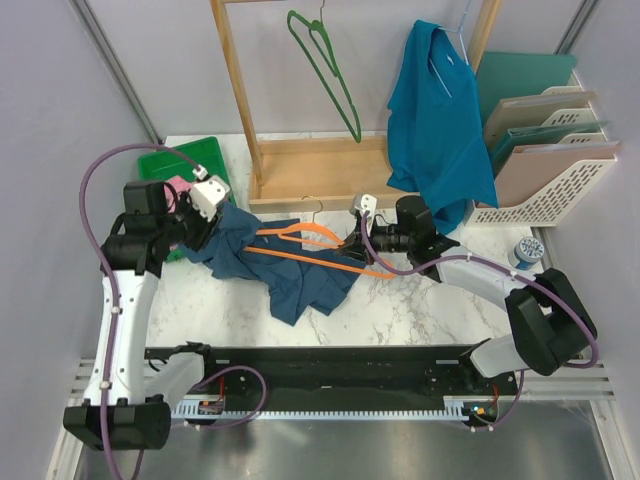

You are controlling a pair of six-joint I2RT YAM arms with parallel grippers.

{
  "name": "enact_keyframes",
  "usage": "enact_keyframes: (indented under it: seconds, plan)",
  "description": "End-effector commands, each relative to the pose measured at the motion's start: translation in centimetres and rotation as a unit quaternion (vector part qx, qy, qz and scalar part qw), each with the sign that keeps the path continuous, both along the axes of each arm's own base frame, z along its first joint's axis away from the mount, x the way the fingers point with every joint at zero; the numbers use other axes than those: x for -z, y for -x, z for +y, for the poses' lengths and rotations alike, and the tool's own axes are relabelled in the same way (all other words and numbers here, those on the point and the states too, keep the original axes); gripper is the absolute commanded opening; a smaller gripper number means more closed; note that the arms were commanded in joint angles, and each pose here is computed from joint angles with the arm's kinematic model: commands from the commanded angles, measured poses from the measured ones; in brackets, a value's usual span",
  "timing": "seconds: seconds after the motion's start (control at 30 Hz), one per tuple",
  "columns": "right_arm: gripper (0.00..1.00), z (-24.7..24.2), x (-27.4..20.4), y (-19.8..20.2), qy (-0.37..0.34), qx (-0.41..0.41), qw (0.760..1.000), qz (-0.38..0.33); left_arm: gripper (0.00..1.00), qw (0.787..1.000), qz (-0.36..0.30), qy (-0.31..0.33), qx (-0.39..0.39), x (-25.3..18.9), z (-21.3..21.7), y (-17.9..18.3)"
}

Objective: Place the t-shirt on the hanger

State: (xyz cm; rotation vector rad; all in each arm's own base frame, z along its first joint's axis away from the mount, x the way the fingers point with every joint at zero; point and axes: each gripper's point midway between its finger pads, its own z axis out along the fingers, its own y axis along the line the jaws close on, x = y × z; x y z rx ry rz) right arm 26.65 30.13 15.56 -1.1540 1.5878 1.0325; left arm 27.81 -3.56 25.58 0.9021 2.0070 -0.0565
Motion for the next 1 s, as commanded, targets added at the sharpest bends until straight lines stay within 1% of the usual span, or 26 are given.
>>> enact_keyframes:
  seconds: [0.0,0.03,0.07,0.13,0.2,0.23,0.3,0.33,0.43,0.57,0.77,0.83,0.87,0.9,0.93,0.97]
  plan:
    - [0.0,1.2,-4.4,-1.2,-0.05,-0.009,0.998,-0.04,0.46,0.99,0.104,0.048,0.084,4.8,-4.1,5.1]
    - [0.0,1.3,-4.4,-1.2,-0.05,-0.009,0.998,-0.039,0.46,0.991,0.102,0.031,0.079,5.3,-4.0,5.1]
    - [0.0,1.2,-4.4,-1.3,-0.049,-0.008,0.998,-0.04,0.47,0.989,0.116,0.028,0.084,6.7,-4.9,5.6]
    - [0.0,1.2,-4.3,-1.1,-0.049,-0.009,0.998,-0.035,0.47,0.991,0.118,-0.002,0.063,7.8,-4.8,5.2]
    - [0.0,1.1,-4.2,-1.1,-0.048,-0.006,0.998,-0.029,0.47,0.991,0.113,-0.003,0.068,8.4,-6.1,5.0]
    - [0.0,1.1,-4.2,-1.1,-0.048,-0.005,0.998,-0.027,0.47,0.993,0.105,-0.02,0.041,8.7,-5.5,4.3]
    - [0.0,1.1,-4.2,-1.1,-0.047,-0.004,0.999,-0.026,0.44,0.995,0.097,-0.016,0.012,9.0,-5.5,3.0]
    - [0.0,1.1,-4.3,-1.1,-0.046,-0.002,0.999,-0.027,0.44,0.996,0.085,-0.026,-0.016,8.9,-4.8,2.3]
    - [0.0,1.0,-4.2,-1.1,-0.046,-0.003,0.999,-0.025,0.43,0.997,0.062,-0.02,-0.052,8.5,-4.3,1.0]
    - [0.0,1.1,-4.2,-1.1,-0.045,-0.003,0.999,-0.023,0.43,0.994,0.056,-0.034,-0.084,9.1,-3.5,0.2]
    - [0.0,1.1,-4.2,-1.1,-0.046,-0.004,0.999,-0.022,0.43,0.993,0.076,-0.026,-0.086,10.1,-4.0,0.0]
    - [0.0,1.1,-4.3,-1.2,-0.047,-0.003,0.999,-0.022,0.37,0.992,0.082,-0.025,-0.09,10.4,-4.1,-0.2]
    - [0.0,1.1,-4.4,-1.2,-0.048,-0.001,0.999,-0.023,0.31,0.992,0.083,-0.022,-0.091,10.4,-4.2,-0.3]
    - [0.0,1.1,-4.3,-1.3,-0.047,0.0,0.999,-0.021,0.09,0.992,0.085,-0.021,-0.091,10.4,-4.2,-0.2]
    - [0.0,1.1,-4.4,-1.3,-0.048,0.003,0.999,-0.021,0.02,0.993,0.09,-0.012,-0.079,10.4,-4.7,0.2]
    - [0.0,1.1,-4.6,-1.5,-0.05,0.008,0.999,-0.021,0.02,0.994,0.09,-0.01,-0.062,10.1,-5.1,0.5]
